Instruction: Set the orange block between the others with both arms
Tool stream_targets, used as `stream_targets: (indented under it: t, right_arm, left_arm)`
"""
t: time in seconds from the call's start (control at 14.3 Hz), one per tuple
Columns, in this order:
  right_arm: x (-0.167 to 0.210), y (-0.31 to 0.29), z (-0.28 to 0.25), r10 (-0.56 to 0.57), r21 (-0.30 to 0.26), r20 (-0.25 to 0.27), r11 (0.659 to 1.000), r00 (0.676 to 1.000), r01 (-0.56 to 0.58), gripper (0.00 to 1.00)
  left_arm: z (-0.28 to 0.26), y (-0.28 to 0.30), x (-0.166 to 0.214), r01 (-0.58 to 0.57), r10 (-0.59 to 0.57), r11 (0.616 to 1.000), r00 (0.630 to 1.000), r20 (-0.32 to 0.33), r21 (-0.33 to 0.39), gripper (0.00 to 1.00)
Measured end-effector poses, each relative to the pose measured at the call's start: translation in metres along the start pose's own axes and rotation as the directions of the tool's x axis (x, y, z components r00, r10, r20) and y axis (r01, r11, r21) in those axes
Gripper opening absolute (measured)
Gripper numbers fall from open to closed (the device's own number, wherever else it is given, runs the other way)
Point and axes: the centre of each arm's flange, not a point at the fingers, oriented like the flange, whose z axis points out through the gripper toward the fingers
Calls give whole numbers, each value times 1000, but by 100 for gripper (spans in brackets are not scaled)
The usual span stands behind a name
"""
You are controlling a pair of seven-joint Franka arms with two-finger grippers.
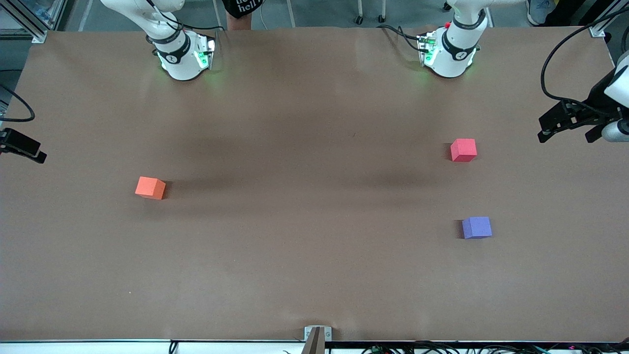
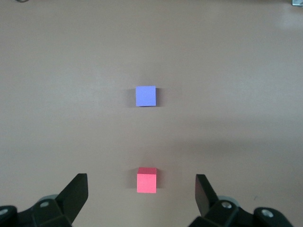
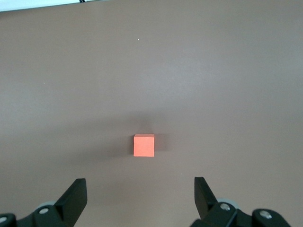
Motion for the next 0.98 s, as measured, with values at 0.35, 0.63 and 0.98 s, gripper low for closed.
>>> stream_targets:
  t: [0.35, 0.63, 0.98]
  right_arm:
    - [-1, 0, 11, 0, 0, 22, 1000, 1000, 0, 100]
    - [0, 4, 24, 7, -1, 39, 1000, 999, -7, 100]
    - [-3, 7, 91, 11, -2, 125, 1000, 992, -11, 100]
  left_arm:
    - [0, 0, 0, 18, -18, 1000, 1000, 0, 0, 100]
    - [0, 1, 0, 18, -18, 1000, 1000, 0, -3, 100]
    - [0, 2, 0, 19, -19, 1000, 1000, 1, -14, 100]
